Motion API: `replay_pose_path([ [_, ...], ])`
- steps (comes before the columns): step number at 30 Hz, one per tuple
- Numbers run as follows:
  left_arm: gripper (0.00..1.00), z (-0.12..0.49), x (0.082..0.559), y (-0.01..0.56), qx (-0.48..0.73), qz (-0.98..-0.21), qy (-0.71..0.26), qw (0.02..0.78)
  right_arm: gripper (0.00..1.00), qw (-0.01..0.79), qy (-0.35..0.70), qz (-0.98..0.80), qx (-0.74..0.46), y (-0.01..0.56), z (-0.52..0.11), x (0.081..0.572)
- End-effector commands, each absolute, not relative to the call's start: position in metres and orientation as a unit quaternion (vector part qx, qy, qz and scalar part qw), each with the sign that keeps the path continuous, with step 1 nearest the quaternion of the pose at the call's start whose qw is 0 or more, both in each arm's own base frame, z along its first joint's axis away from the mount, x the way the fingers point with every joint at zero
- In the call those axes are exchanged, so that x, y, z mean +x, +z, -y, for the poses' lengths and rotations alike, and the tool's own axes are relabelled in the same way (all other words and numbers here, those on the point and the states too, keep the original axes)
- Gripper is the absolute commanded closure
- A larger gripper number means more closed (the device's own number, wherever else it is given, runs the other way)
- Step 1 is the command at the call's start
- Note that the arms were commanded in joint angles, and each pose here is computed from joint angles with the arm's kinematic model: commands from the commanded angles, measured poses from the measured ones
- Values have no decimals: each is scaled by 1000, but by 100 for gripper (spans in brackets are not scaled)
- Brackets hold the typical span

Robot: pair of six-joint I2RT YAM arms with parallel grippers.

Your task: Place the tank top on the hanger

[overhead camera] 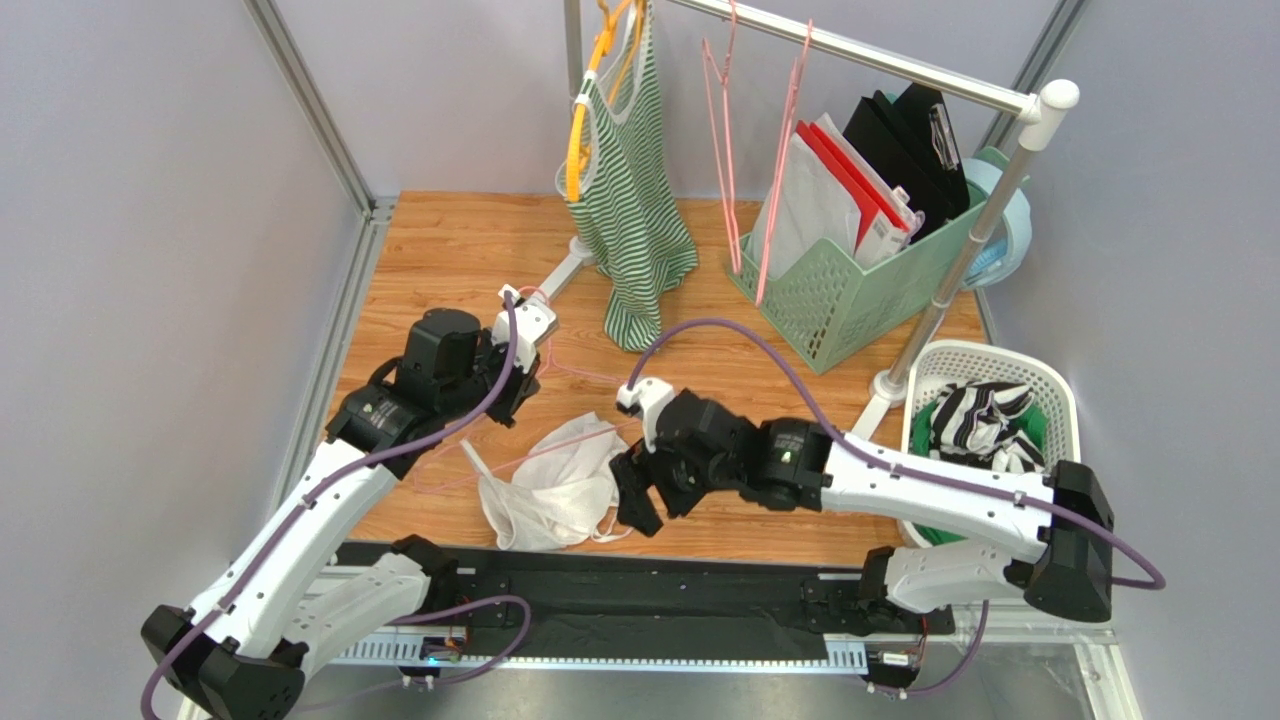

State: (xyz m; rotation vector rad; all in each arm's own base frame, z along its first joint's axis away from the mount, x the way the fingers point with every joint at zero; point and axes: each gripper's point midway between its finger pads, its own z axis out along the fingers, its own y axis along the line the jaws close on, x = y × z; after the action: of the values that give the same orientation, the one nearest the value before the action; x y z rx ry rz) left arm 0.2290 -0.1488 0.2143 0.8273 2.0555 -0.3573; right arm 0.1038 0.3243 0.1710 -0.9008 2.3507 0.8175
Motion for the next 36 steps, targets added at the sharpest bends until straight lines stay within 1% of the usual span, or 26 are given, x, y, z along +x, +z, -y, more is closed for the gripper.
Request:
replay_pose_path([
  [1,100,155,239,232,300,-818,-157,464,25,310,325,-841,-301,166,-351,103],
  [3,100,155,239,234,294,-818,-159,468,27,313,333,-829,-320,153,-358,92],
  [7,100,157,245,239,276,-812,-165,488,34,328,300,-821,-358,129,-362,88],
  [11,100,150,245,245,264,-809,-154,501,38,321,245,-826,-393,95,-365,89],
  [12,100,149,245,245,262,-808,-155,505,40,316,246,-824,-400,93,-369,85],
  [15,100,147,240,246,258,-804,-159,512,40,316,242,-815,-422,86,-378,81],
  [18,100,138,240,251,245,-802,-141,526,41,319,228,-813,-430,78,-384,83],
  [23,100,129,239,255,235,-801,-127,536,41,351,214,-802,-435,77,-390,94],
  [28,100,124,237,256,227,-801,-120,541,42,339,197,-800,-454,61,-391,94],
  [36,100,129,236,249,233,-804,-129,532,44,326,223,-803,-446,51,-390,95],
])
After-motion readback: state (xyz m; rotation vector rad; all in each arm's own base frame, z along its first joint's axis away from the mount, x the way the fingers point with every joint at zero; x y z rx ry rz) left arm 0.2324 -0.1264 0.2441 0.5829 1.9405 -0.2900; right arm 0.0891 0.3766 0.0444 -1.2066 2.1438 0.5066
